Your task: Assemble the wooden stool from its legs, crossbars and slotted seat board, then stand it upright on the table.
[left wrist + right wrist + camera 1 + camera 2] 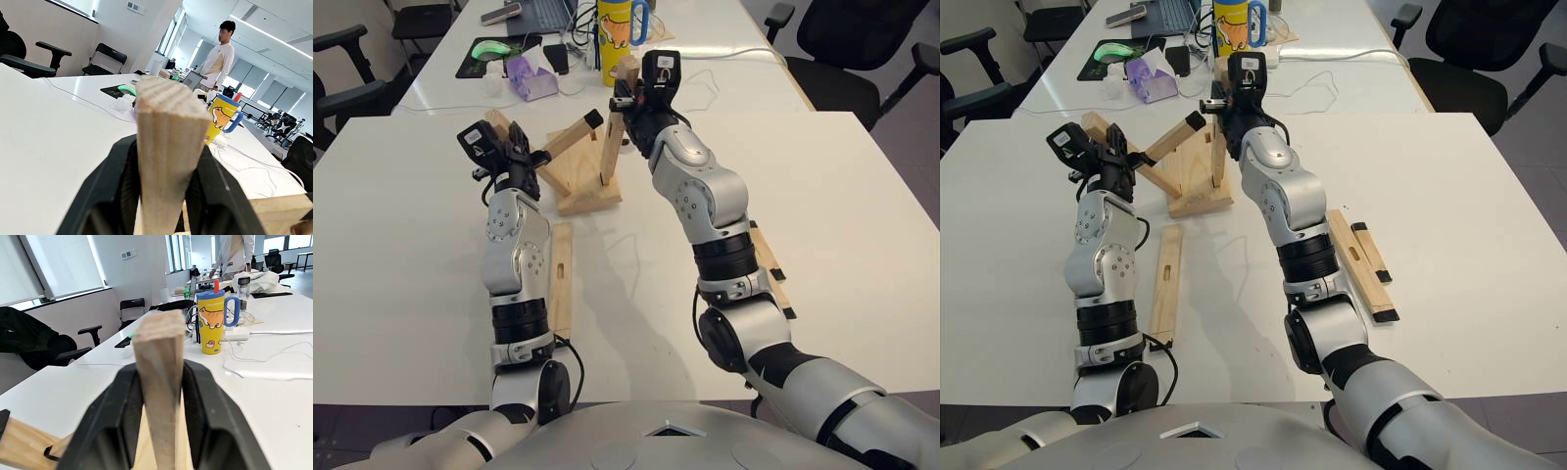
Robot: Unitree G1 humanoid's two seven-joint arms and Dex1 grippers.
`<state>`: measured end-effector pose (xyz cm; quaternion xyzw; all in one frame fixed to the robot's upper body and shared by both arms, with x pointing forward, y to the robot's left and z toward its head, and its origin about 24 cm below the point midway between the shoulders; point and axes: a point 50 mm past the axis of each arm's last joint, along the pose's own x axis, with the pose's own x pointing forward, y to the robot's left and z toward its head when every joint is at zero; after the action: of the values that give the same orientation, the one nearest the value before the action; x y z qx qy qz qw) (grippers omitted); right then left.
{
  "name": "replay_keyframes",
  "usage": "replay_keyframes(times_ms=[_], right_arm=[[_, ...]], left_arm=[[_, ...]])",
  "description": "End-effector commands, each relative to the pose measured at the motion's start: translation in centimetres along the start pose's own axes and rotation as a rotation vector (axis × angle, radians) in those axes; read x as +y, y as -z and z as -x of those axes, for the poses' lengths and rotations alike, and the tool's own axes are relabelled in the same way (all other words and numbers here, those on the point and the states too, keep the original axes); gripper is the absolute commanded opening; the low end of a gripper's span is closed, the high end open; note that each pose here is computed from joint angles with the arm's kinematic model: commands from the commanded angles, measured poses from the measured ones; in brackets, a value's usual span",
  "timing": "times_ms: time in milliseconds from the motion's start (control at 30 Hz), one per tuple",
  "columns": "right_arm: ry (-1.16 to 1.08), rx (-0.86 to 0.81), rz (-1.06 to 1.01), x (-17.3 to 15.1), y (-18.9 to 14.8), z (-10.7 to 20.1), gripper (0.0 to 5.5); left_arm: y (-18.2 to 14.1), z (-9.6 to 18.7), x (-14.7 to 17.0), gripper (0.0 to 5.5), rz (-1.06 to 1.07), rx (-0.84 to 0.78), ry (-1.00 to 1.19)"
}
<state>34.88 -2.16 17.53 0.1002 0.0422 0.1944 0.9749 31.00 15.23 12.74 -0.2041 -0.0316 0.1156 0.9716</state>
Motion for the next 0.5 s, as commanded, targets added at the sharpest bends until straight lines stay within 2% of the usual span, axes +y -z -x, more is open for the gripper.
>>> replay_keyframes(times_ms=[33,200,400,500], right_arm=[[-0.232,0.504,-0.170,5.6,10.3,1.4,1.03],[-0.214,0.543,-0.232,5.5,10.9,1.5,1.03],[-0.182,0.522,-0.516,5.8,10.4,0.9,1.03],[-0.178,0.476,-0.473,6.0,9.8,0.5,1.03]], left_arm=[[3.7,1.7,-3.4,1.07,0.239,0.211,0.110],[3.5,1.6,-3.6,1.07,0.243,0.206,0.113],[3.3,1.6,-3.9,1.07,0.249,0.204,0.127],[3.2,1.6,-4.1,1.07,0.250,0.202,0.132]])
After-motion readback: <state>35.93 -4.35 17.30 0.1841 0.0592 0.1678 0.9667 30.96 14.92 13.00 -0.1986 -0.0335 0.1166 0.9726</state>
